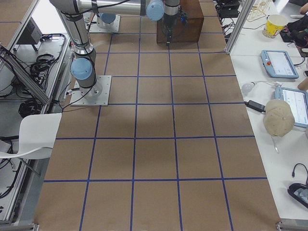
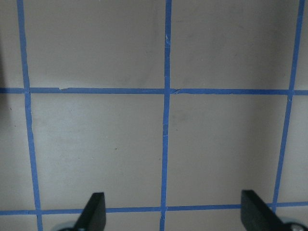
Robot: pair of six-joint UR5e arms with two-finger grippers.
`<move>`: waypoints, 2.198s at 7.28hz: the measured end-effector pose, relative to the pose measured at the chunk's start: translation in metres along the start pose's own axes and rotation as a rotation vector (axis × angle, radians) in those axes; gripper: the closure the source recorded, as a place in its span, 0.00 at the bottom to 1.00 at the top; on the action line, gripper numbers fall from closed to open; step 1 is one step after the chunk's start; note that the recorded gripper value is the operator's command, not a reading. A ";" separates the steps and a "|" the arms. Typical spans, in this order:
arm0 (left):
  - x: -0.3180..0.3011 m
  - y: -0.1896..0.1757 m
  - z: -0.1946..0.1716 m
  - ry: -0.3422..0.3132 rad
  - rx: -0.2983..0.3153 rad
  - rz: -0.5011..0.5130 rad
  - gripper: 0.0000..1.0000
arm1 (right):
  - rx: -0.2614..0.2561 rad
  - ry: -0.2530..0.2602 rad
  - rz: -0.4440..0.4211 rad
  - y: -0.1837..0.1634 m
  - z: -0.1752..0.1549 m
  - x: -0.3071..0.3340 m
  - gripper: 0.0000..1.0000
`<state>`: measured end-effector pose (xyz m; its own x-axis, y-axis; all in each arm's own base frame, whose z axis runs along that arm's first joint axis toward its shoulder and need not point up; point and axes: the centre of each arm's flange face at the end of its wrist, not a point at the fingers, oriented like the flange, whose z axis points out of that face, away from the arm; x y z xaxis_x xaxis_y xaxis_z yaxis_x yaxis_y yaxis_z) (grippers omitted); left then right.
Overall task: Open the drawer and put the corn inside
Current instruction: 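Position the left gripper at the white drawer handle and grasp it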
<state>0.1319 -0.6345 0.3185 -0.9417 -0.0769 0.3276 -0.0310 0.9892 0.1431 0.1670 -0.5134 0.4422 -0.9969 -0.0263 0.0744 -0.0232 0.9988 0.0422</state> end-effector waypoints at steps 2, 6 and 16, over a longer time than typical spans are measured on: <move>-0.004 0.000 0.007 0.011 -0.004 -0.008 0.00 | 0.000 0.000 0.000 0.000 0.000 0.000 0.00; -0.003 0.001 0.021 0.060 -0.008 -0.015 0.00 | 0.001 0.000 0.000 0.000 0.000 0.000 0.00; -0.010 -0.002 0.042 0.067 -0.015 0.024 0.00 | 0.001 0.000 0.000 0.000 0.000 0.000 0.00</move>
<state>0.1270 -0.6309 0.2761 -0.9175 -0.0622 0.3930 -0.0035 0.9889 0.1485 0.1670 -0.5134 0.4424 -0.9969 -0.0263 0.0744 -0.0232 0.9989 0.0415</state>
